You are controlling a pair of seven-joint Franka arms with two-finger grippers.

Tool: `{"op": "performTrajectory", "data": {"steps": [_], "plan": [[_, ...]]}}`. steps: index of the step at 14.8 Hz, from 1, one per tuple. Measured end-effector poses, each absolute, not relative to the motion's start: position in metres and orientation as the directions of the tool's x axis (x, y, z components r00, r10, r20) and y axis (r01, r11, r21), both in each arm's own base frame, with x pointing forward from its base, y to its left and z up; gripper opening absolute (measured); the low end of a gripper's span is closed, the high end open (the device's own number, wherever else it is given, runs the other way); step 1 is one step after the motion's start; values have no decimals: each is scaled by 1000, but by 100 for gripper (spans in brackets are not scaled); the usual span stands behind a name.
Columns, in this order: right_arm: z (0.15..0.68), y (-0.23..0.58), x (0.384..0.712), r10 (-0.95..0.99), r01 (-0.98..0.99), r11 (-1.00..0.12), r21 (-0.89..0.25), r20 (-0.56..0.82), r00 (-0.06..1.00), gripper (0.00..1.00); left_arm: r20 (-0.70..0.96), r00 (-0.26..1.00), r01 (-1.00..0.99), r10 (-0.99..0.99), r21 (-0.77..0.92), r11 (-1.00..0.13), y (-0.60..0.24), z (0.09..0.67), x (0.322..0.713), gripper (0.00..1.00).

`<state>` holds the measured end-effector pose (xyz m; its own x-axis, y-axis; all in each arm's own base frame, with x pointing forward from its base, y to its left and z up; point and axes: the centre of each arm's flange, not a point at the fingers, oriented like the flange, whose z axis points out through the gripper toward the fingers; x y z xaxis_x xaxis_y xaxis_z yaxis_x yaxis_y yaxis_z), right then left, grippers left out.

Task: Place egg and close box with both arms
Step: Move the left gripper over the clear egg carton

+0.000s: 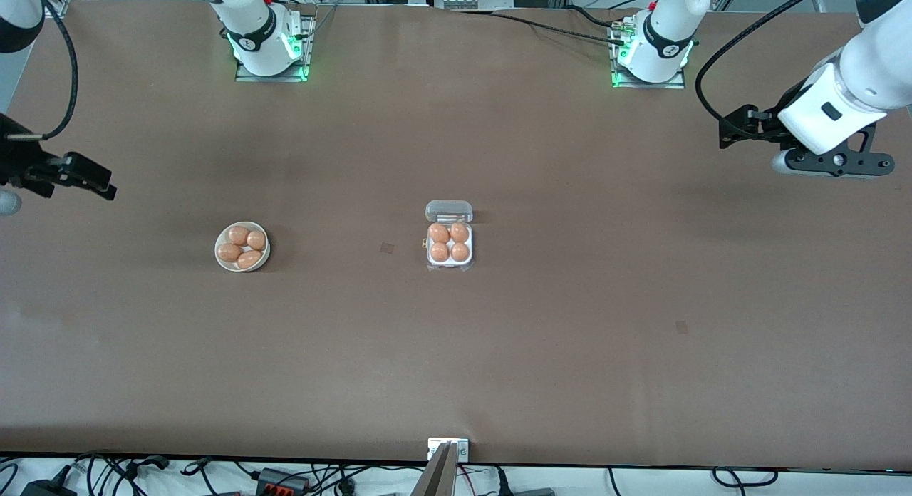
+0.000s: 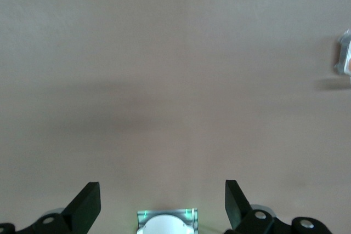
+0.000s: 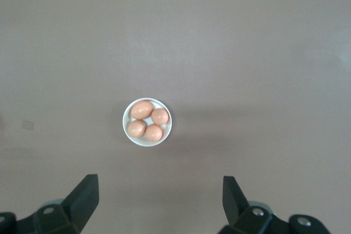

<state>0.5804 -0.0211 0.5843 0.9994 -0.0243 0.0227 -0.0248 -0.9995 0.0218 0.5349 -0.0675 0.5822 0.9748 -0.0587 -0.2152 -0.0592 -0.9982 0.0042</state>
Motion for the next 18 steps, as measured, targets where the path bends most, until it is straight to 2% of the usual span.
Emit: {"op": "performTrajectory", "data": {"steps": [3,4,8,11,13,18], "plan": [[591,-21,567,-24,-24,-999,23,32,999,100,-252,964,-83,-82,7,-997,-73,574,534,96],[592,-21,566,-23,-24,-999,23,36,999,100,-257,962,-93,-94,17,-996,-76,573,535,91],[588,-21,566,-22,-23,-999,23,35,999,100,-302,939,-145,-164,82,-986,-105,564,531,50],[588,-20,566,-20,-21,-1000,23,35,999,100,-326,916,-219,-232,76,-973,-170,542,525,19],[587,-19,566,-19,-19,-1000,23,32,999,100,-322,910,-258,-263,61,-964,-226,518,522,2],[586,-18,564,-17,-17,-1000,23,14,1000,100,-280,932,-237,-230,8,-971,-361,450,495,1]]}}
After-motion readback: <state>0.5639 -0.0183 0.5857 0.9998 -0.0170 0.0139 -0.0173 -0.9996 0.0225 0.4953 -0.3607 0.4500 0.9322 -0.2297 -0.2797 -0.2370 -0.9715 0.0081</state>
